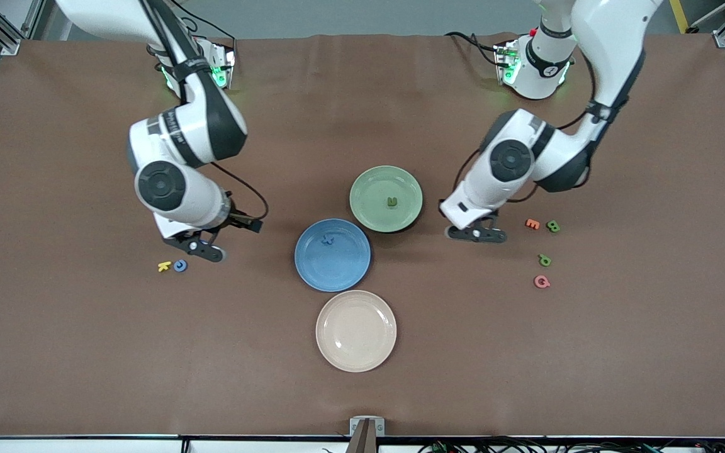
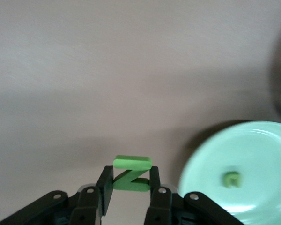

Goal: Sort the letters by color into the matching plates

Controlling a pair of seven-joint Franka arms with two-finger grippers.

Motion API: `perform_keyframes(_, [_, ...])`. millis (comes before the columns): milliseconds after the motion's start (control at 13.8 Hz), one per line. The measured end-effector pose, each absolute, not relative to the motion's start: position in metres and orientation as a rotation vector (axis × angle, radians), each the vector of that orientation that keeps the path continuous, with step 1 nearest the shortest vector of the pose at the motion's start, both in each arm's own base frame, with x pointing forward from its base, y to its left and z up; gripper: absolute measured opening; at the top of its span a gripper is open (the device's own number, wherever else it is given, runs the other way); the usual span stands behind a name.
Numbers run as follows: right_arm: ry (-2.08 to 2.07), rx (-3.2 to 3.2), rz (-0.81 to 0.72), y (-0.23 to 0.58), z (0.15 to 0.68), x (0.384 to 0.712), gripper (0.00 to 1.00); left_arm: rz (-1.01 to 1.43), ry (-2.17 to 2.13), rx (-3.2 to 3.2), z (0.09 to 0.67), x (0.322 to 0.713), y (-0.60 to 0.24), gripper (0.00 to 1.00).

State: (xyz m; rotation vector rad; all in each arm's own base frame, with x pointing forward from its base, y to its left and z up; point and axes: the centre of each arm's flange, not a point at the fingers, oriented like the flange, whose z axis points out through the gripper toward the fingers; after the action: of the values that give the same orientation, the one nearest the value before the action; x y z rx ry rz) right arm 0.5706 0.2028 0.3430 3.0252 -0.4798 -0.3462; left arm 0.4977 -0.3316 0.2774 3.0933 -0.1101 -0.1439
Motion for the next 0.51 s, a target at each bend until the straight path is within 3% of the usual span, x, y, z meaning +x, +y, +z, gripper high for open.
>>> perform_keyframes(509, [-0.054, 3.141, -0.253, 0.059, 0.285, 0.553, 1.0, -0.244, 0.095, 3.077, 0.23, 0.429, -0.439, 0.35])
